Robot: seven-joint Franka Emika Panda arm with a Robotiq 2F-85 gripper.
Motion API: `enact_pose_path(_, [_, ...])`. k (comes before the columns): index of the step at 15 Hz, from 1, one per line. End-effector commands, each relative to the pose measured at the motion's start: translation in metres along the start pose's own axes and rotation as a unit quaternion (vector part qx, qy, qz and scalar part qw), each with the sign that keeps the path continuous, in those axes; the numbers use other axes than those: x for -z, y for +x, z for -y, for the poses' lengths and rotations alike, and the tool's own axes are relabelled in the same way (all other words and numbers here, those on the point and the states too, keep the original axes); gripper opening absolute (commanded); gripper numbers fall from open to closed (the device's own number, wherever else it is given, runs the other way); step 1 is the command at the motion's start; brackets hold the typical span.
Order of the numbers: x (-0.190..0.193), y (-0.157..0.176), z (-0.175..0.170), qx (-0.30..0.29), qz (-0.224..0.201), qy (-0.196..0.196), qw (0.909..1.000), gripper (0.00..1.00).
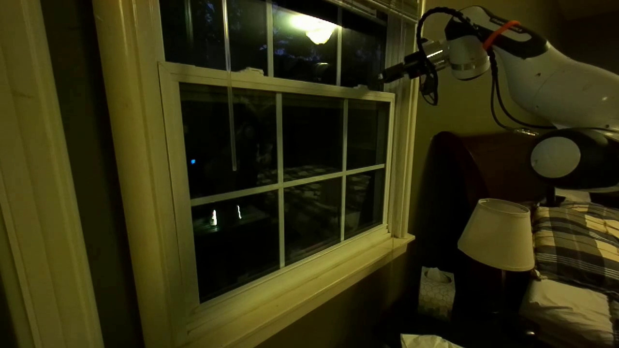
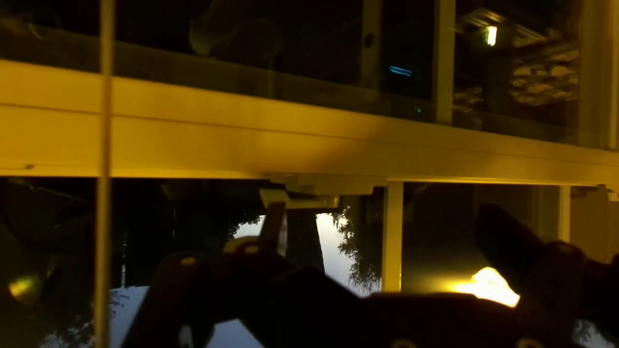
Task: Push the right lock on the window to the left.
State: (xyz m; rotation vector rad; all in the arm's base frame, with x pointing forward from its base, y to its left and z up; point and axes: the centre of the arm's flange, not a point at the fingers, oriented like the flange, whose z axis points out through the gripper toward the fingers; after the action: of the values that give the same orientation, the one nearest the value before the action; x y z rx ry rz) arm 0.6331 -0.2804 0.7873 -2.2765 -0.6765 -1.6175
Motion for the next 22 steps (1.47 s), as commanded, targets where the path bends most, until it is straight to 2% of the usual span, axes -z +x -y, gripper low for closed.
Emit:
enact_pose_path(1, [-0.01,0.047,-0.058,0.031,-0.003,0.009,0.9995,1.0])
enact_pose_path(7, [-0.019,0.045,-0.058,0.06,-0.028,0.007,0.9978,1.0])
enact_pose_path(14, [-0.035,0.038,-0.069,0.076,-0.059,-0.026,0.9951,1.0])
enact_pose_path(17, [-0.046,0.036,-0.068,0.082,-0.064,-0.006,0.9946,1.0])
enact_pose_path(22, [-0.059,0.036,-0.063,0.074,-0.047,0.029,0.9958,1.0])
